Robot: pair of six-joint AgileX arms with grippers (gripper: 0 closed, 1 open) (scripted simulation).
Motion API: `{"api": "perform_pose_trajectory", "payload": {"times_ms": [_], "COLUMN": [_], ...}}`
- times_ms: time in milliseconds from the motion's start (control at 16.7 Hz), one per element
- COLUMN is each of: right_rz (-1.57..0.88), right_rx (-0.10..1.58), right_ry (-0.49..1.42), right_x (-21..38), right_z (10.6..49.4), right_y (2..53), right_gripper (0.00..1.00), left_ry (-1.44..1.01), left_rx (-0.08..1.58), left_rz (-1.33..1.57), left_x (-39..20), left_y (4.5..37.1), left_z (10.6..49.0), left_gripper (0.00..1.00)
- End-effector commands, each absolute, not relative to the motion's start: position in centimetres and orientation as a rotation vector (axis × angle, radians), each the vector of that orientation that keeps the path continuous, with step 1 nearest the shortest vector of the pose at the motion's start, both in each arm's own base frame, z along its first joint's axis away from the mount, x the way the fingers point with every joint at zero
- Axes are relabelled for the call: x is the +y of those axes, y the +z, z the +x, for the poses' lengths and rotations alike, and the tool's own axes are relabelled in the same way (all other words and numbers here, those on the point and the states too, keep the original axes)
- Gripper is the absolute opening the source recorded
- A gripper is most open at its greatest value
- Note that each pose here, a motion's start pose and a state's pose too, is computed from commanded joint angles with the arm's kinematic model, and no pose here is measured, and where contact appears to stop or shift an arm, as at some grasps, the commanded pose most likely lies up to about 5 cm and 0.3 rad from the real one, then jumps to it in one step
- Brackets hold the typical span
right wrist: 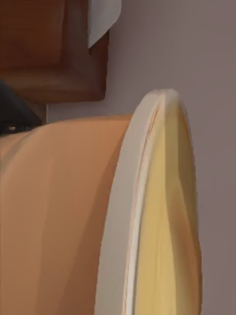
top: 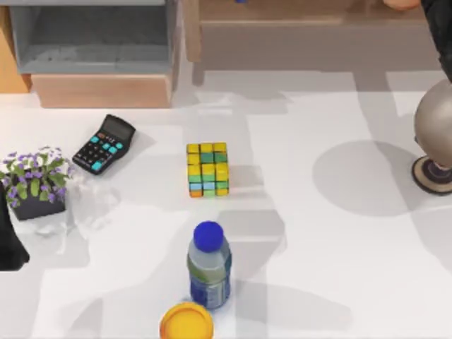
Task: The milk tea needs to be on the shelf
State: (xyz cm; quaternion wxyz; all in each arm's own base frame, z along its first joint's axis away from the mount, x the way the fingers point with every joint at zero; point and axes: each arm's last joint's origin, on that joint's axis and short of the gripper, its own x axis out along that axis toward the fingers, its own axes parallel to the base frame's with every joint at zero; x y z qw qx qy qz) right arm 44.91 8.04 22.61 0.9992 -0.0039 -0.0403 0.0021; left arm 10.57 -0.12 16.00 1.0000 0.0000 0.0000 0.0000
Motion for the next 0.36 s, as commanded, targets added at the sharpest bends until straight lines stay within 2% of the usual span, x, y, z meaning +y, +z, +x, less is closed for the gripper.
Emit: {"api": "perform_pose_trajectory", "payload": {"times_ms": [360], "right_rz": [-0.008], "right_rx": [-0.081], "right_ry": [0.004], "right_x": [8.04], "right_z": [44.91], "right_y": [22.61], "right_gripper": [1.0], "left_ry": [0.0], "left_rx": [0.0], "left_rz": [0.0], "left_x": [-0.12], "left_y": [16.0], "left_z": [10.57], "left_gripper": [1.0]}}
